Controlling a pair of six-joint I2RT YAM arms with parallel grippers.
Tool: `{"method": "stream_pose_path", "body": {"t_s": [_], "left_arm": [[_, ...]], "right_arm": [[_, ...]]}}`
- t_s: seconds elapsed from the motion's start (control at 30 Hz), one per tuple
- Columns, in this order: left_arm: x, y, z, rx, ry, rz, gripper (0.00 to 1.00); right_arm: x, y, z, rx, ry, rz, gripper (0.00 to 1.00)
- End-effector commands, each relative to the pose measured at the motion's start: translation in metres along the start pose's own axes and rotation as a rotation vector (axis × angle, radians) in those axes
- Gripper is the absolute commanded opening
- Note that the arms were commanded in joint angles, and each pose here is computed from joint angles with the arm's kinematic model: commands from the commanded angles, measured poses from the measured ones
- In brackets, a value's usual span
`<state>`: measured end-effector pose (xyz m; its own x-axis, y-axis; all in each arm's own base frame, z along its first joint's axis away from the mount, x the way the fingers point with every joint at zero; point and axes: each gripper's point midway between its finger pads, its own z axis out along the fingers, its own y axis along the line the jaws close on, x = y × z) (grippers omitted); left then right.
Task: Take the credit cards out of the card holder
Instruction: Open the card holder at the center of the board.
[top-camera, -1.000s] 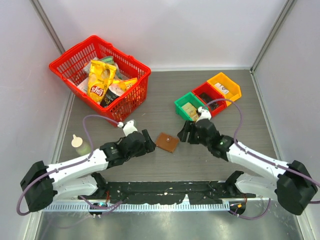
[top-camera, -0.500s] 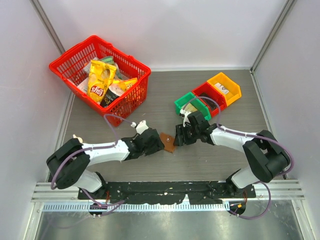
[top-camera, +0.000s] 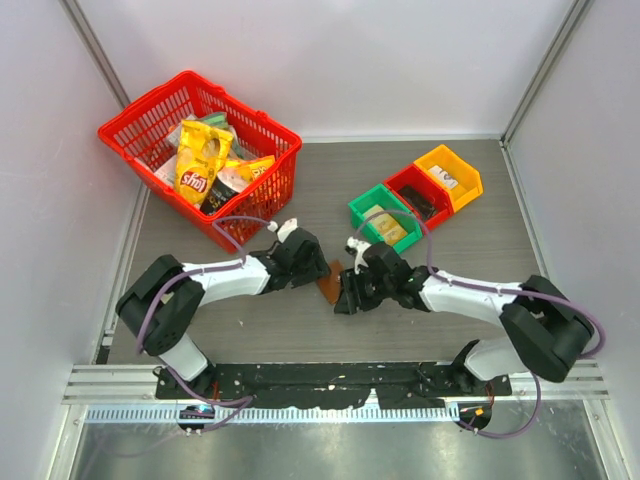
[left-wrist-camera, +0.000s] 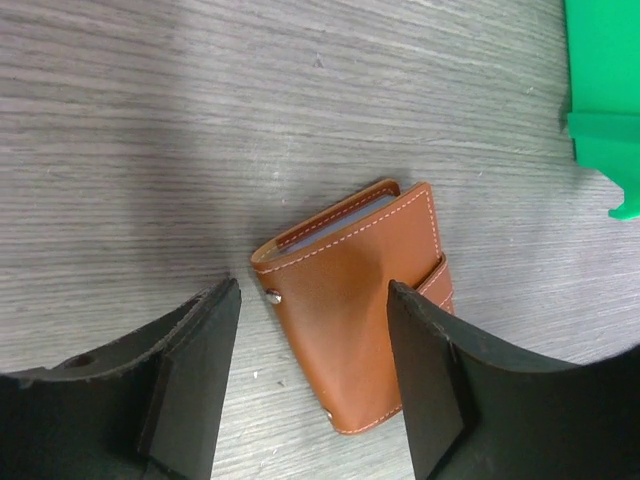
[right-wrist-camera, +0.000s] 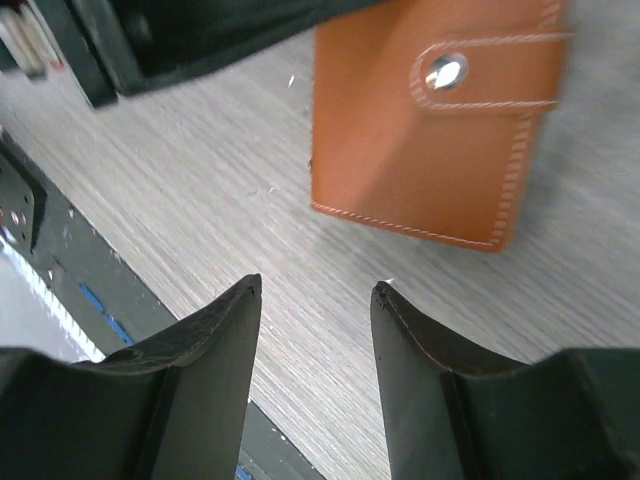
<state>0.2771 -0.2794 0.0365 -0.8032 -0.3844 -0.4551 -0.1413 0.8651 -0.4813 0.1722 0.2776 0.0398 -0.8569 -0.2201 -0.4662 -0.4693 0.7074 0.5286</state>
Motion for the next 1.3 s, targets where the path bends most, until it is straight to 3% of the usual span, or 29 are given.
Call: {"method": "stream_pose_path", "body": {"t_s": [0.0, 0.17, 0.33, 0.5, 0.67, 0.73, 1.27], "left_arm": [[-0.012, -0.002, -0.016, 0.015, -0.023, 0.061, 0.67], [0.001, 0.005, -0.029, 0.034, -0.002, 0.028, 0.73], [0.018, 0.012, -0.031, 0.046, 0.031, -0.022, 0.74], [0.030, 0.019, -0.025, 0.052, 0.056, -0.097, 0.74], [0.034, 0.018, -0.019, 0.088, 0.054, -0.165, 0.74], [0.036, 0.018, -0.018, 0.097, 0.056, -0.190, 0.74], [0.058, 0.037, -0.022, 0.087, 0.112, -0.263, 0.74]], "right_arm": [[-0.044, -0.022, -0.026, 0.132, -0.186, 0.090, 0.53], [-0.061, -0.042, -0.032, 0.106, -0.225, 0.166, 0.53], [-0.062, -0.043, -0.011, 0.042, -0.198, 0.204, 0.52], [-0.056, -0.038, 0.005, -0.045, -0.192, 0.256, 0.42], [-0.042, -0.036, 0.010, -0.094, -0.198, 0.340, 0.08], [-0.042, -0.034, 0.009, -0.112, -0.215, 0.368, 0.01], [-0.061, -0.014, -0.019, -0.388, -0.406, 0.704, 0.01]]}}
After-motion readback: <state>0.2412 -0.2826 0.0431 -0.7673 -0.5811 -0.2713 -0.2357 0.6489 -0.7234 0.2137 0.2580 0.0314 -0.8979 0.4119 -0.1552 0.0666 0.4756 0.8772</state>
